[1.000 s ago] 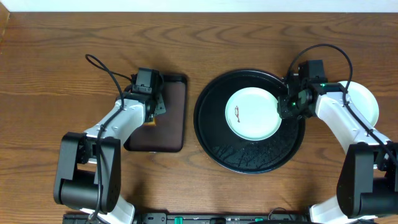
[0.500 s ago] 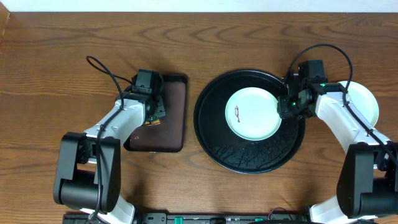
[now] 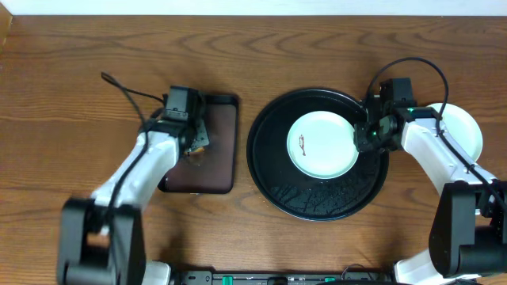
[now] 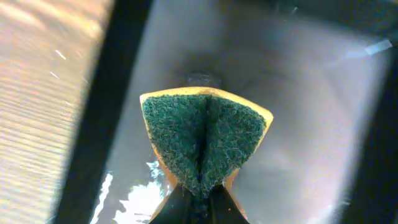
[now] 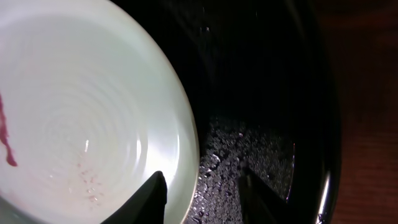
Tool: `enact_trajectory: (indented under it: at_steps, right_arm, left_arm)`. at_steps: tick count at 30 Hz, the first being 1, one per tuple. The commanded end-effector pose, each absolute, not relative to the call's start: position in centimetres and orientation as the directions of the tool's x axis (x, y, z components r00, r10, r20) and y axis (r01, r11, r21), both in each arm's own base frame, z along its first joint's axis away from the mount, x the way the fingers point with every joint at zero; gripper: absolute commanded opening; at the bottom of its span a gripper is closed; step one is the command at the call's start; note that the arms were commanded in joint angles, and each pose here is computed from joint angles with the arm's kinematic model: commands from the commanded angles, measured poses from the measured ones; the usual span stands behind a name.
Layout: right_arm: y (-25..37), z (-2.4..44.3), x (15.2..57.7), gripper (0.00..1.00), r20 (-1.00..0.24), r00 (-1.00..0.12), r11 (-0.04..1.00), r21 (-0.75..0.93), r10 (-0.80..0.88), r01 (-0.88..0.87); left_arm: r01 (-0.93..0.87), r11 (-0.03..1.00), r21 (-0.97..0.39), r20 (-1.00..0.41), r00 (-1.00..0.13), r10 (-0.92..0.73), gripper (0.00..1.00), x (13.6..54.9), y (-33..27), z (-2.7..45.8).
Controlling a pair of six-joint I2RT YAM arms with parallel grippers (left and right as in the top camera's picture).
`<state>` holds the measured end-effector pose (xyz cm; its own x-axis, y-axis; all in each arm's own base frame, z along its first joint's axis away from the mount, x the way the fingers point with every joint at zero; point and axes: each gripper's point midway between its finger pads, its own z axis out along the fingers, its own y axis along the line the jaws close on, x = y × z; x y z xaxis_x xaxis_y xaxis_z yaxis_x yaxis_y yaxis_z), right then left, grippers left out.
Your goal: Clean dirty plates on tray and stack at the side
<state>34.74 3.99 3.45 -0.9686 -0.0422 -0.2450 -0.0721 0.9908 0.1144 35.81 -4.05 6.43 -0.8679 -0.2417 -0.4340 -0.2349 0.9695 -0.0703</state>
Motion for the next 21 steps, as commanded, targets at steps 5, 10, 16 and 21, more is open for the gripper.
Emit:
enact_trajectory:
  at_steps: [5, 10, 16, 21]
  right_arm:
    - [3.9, 3.6, 34.7, 0.46, -0.251, -0.967, 0.992, 0.103, -0.052, -0.08]
    - [3.9, 3.5, 34.7, 0.48, -0.251, -0.967, 0.992, 0.103, -0.052, -0.08]
    - [3.9, 3.5, 34.7, 0.52, -0.251, -0.967, 0.992, 0.103, -0.052, -0.08]
    - [3.9, 3.6, 34.7, 0.53, -0.252, -0.966, 0.991, 0.103, -0.052, -0.08]
  left_arm:
    - [-0.185, 0.975, -0.121, -0.609, -0.762, -0.22, 0.07, 35.3, -4.5, 14.7]
    - [-0.213, 0.976, -0.051, -0.716, -0.674, -0.184, 0.08, 34.6, -3.9, 18.5]
    - [-0.245, 0.969, -0.009, -0.787, -0.597, -0.159, 0.08, 34.0, -3.5, 21.2]
    - [-0.283, 0.959, -0.005, -0.819, -0.55, -0.166, 0.07, 34.7, -2.9, 22.1]
